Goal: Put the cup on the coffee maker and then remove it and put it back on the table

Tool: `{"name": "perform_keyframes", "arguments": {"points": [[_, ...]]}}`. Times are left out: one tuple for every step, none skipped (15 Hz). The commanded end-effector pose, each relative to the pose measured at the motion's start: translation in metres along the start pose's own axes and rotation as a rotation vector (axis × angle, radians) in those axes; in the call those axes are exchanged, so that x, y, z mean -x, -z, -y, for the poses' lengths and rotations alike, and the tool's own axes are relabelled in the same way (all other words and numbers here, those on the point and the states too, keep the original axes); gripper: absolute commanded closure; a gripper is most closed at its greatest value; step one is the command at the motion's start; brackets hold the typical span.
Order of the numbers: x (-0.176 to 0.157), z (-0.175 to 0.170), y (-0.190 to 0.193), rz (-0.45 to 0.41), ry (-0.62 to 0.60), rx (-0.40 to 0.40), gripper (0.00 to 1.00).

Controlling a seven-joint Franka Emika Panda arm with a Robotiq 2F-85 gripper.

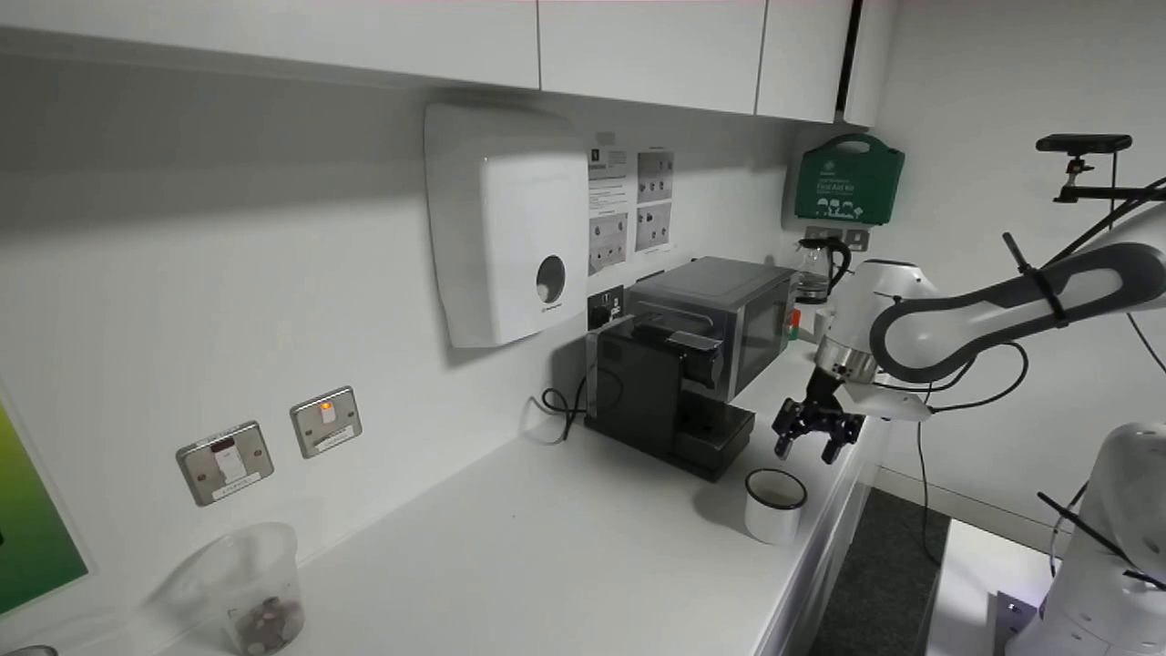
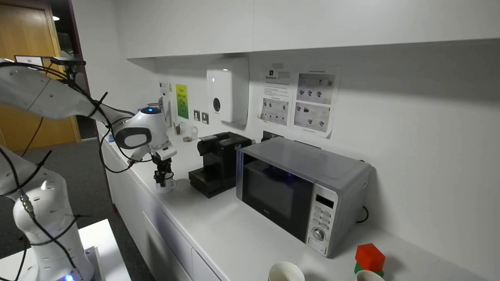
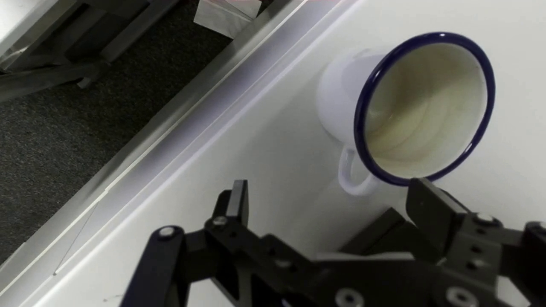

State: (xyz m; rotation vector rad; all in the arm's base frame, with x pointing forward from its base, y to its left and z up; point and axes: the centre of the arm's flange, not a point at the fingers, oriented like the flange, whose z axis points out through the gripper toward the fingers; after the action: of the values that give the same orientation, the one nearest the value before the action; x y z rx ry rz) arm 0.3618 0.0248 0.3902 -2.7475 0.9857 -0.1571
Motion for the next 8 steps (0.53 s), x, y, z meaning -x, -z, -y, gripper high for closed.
{"name": "perform_keyframes", "arguments": {"points": [[0.003,-0.027,0.02,-0.065,0.076,-0.024,0.0],[0.002,-0.028,0.025,-0.087,0.122,-0.025,0.0],[0.001,-0.028,0.029,-0.105,0.173,-0.029,0.0],[0.0,-0.029,0.032,-0.121,0.22,-0.033,0.0],[0.0,-0.029,0.034,-0.135,0.278,-0.03,0.0],[-0.001,-0.029,0.037,-0.144,0.327,-0.033,0.0],[-0.002,-0.029,0.039,-0.155,0.376,-0.033,0.0],[-0.002,-0.029,0.041,-0.167,0.423,-0.034,0.0]]}}
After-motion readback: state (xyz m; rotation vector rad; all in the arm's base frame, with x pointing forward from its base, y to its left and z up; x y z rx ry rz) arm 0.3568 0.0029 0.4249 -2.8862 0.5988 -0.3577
